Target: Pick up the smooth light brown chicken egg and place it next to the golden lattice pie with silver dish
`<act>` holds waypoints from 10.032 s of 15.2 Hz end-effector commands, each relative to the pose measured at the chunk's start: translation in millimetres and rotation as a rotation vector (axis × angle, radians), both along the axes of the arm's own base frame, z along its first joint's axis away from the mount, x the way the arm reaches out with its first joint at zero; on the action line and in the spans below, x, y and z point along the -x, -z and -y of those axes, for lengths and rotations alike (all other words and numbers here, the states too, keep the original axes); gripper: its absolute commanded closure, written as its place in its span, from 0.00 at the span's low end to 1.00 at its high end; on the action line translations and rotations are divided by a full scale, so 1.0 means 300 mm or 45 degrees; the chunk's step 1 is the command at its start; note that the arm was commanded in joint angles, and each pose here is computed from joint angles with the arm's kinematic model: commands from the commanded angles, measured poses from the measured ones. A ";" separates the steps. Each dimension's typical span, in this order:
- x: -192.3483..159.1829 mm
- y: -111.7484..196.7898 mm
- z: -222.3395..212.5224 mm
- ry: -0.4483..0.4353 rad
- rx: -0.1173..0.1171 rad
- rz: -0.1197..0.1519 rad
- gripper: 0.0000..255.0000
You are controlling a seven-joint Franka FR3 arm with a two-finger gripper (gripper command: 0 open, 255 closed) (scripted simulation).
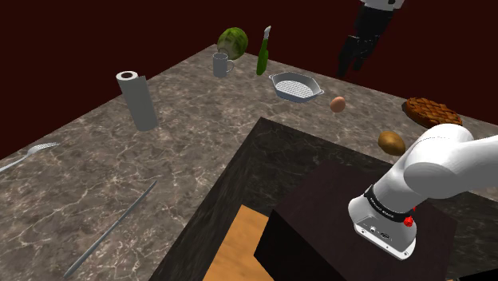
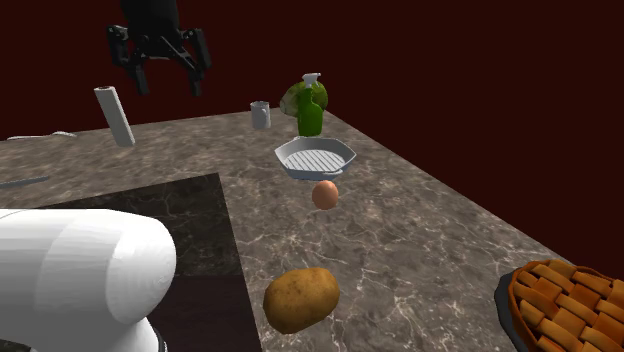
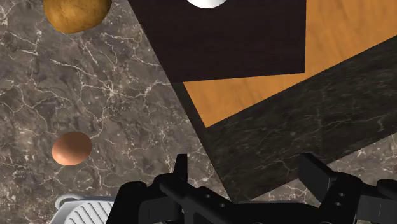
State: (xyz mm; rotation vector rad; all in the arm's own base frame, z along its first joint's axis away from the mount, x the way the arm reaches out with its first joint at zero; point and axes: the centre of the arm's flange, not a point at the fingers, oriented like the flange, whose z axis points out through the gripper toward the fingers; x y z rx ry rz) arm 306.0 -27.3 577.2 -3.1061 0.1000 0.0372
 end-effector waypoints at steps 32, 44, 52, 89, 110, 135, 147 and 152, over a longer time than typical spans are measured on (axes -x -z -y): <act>-0.010 0.808 0.841 -0.796 0.305 0.365 0.00; -0.034 0.884 0.851 -0.796 0.305 0.365 0.00; -0.034 0.884 0.851 -0.796 0.305 0.365 1.00; 0.208 0.387 0.957 -0.796 0.305 0.365 1.00; 1.054 0.383 1.329 -0.796 0.305 0.365 1.00; 1.640 0.575 1.587 -0.796 0.305 0.365 1.00; 1.640 0.786 1.587 -0.796 0.305 0.365 1.00; 1.640 0.844 1.587 -0.796 0.305 0.365 1.00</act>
